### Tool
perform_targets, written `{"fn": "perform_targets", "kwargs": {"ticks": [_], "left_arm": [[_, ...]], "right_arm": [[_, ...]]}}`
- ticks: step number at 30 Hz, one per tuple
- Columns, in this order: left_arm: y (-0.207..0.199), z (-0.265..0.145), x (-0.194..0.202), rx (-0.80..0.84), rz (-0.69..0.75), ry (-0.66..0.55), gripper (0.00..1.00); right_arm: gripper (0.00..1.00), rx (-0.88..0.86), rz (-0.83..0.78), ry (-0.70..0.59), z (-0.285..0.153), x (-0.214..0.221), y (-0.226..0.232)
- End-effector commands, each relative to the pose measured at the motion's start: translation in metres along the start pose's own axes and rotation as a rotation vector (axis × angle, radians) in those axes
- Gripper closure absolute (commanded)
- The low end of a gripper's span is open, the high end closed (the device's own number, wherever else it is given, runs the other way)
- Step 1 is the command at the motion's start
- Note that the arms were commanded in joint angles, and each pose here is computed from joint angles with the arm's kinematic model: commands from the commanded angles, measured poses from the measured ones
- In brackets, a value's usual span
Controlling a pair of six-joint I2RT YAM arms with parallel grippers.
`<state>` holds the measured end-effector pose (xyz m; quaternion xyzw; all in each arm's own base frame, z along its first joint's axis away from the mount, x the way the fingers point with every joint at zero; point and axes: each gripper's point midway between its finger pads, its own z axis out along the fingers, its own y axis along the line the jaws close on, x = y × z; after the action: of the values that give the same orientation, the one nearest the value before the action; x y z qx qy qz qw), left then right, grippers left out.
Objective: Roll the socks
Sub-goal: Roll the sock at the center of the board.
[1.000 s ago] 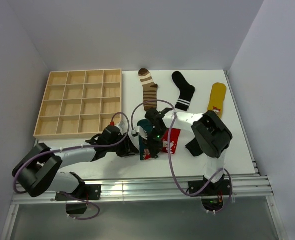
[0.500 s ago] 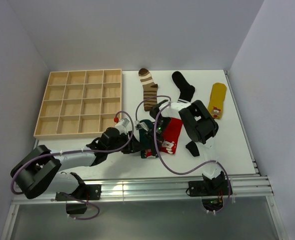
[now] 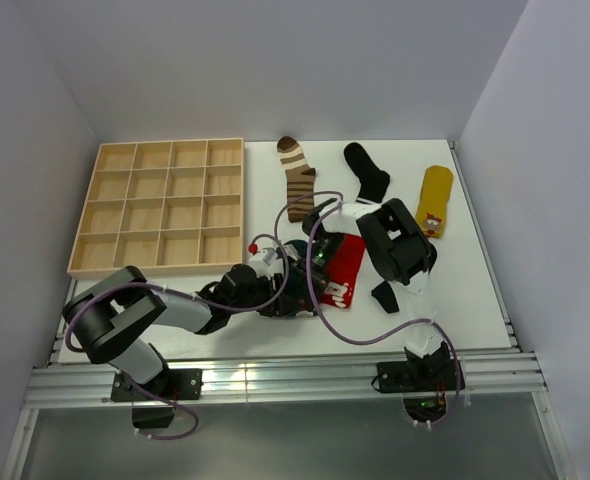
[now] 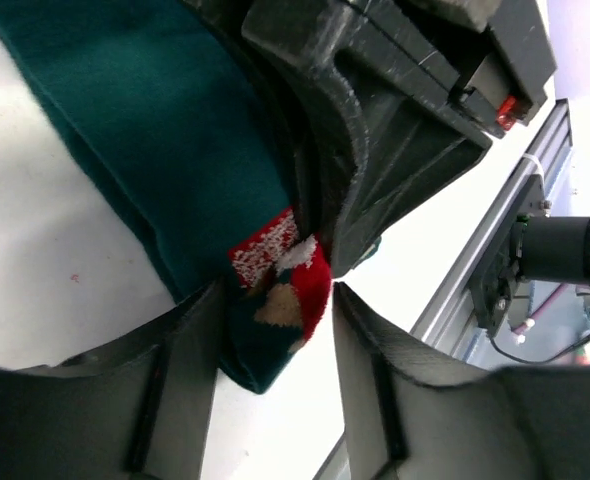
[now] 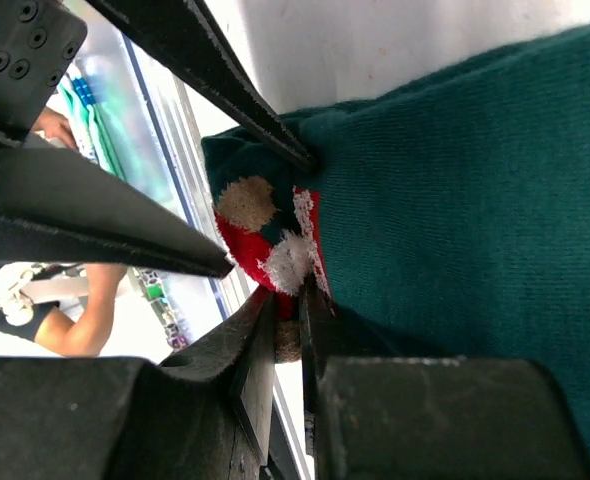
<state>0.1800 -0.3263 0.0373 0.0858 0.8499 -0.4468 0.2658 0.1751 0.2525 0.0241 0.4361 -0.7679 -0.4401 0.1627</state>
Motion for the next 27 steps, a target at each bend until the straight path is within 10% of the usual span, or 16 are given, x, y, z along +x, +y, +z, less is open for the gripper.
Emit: {"fn": "perform_targets", "kwargs": {"ticks": [1,12,27], "left_arm": [[-0.013,0.005,-0.009,0.044,0.02,-0.041,0.51],[0.01,0.009,0.019,-0.077,-0.13,0.09,1.0],[0.037,-0.027,0.037,-0.244,-0.342,0.32,1.0]], "right_arm": [[0.87,0.017,0.007,-0.023,-0.004,-0.008,-0.008],[0.76,0.151,-0.014,-0.069,-0.013,-0.016,-0.021],[0.59,0.534,-0.226,-0.296,-0.084,-0.029,-0.019]]}}
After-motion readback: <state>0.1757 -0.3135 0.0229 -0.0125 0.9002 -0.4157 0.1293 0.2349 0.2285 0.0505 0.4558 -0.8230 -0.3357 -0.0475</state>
